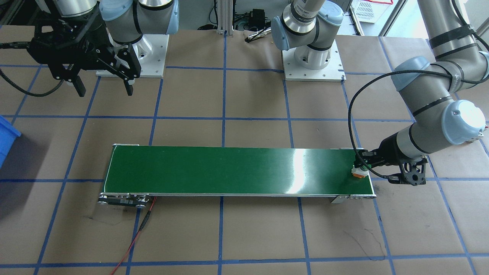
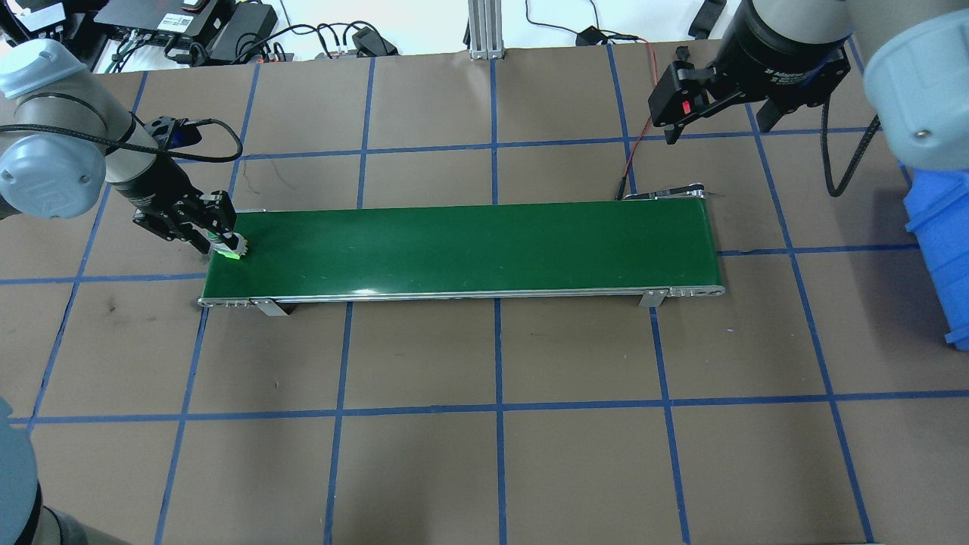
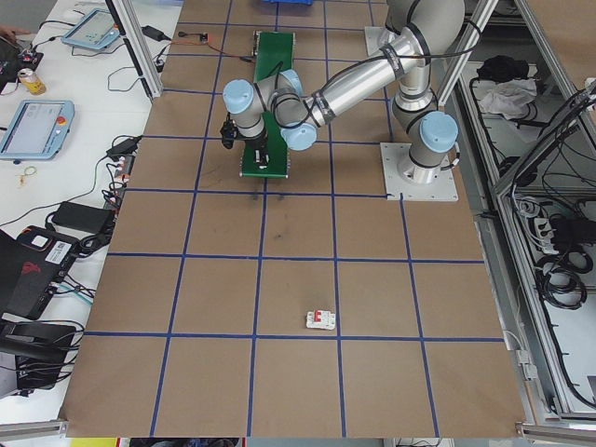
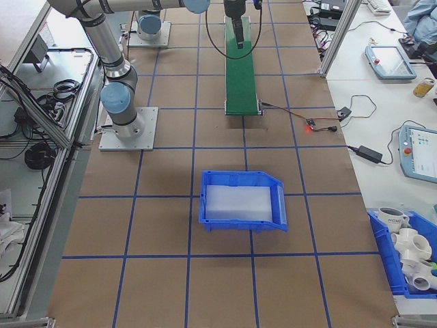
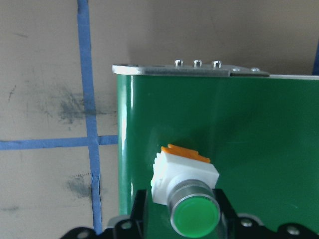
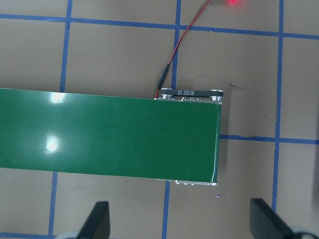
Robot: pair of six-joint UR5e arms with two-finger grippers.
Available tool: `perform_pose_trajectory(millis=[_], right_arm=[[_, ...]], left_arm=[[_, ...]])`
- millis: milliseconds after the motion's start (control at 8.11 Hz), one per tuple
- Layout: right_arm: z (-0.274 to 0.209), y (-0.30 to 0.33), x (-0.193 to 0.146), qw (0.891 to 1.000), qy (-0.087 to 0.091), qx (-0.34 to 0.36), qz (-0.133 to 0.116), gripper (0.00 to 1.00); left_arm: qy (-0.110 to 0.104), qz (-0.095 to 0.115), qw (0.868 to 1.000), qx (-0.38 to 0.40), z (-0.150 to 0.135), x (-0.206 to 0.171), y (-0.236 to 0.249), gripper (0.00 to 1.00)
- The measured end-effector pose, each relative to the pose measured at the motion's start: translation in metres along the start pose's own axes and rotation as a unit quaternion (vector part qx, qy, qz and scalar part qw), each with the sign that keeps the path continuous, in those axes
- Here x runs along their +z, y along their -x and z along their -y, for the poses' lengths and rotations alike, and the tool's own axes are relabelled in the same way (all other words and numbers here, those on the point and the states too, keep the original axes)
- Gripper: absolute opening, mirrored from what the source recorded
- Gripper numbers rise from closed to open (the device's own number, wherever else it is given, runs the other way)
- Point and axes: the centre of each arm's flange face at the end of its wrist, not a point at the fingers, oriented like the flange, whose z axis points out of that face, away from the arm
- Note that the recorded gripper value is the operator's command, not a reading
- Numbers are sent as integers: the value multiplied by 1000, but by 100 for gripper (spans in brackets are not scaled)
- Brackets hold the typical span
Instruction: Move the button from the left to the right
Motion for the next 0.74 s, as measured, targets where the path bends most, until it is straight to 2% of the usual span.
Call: perform_pose_trajectory(millis=[370, 740], right_arm=[[0, 0, 0, 1000, 0, 0, 0, 100], [0, 0, 0, 1000, 0, 0, 0, 100]], left_arm=[[-7, 9, 999, -47, -13, -26, -43, 100], [-39, 22, 999, -23, -41, -67, -116, 100]])
